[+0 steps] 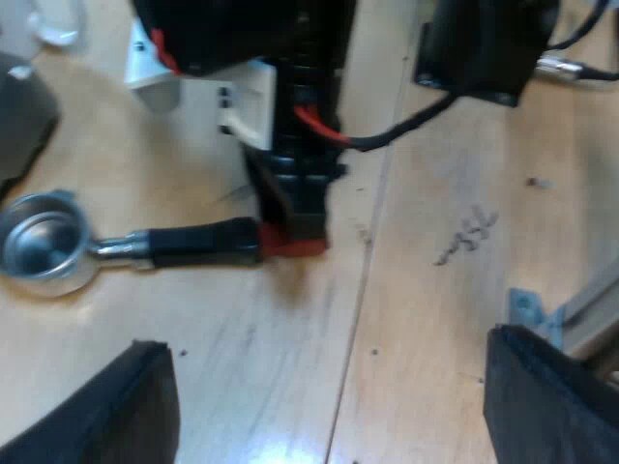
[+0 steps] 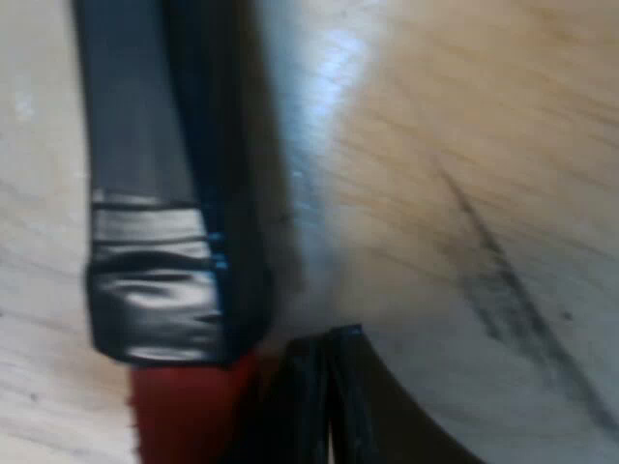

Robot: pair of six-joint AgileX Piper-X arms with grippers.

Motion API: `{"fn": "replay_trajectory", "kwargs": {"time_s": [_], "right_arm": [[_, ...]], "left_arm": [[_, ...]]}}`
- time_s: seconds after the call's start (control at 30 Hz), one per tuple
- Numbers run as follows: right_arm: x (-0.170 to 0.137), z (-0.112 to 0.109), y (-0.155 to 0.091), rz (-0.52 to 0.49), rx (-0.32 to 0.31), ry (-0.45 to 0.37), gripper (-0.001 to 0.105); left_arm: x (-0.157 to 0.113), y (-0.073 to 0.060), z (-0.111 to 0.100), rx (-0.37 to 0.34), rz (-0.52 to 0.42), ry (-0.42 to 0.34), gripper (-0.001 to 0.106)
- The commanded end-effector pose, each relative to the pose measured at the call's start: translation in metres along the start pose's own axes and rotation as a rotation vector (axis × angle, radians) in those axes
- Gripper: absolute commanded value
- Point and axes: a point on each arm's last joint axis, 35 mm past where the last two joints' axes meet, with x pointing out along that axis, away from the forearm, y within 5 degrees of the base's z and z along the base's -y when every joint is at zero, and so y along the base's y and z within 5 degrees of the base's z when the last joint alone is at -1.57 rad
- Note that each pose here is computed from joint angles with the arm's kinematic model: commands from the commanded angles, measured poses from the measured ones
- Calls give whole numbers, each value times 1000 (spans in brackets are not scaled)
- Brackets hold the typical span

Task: Put the handle in the coffee machine

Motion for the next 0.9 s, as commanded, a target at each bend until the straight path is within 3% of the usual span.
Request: {"fn": "replay_trajectory", "kwargs": {"time_s": [0.03, 0.33, 0.57, 0.73, 0.9], "right_arm": [[9, -3, 9, 49, 3, 22, 0], [9, 3, 27, 109, 10, -62, 0], [8, 10, 32, 152, 40, -126, 0], [15, 18, 38, 205, 76, -104, 0], [19, 36, 50, 227, 63, -95, 0]], "left_arm": [[0, 1, 0, -2, 33, 1, 67], [0, 1, -6, -126, 41, 54, 67], [-1, 6, -13, -145, 184, 108, 67], [-2, 7, -14, -180, 205, 106, 67], [-3, 11, -14, -218, 283, 96, 67]]}}
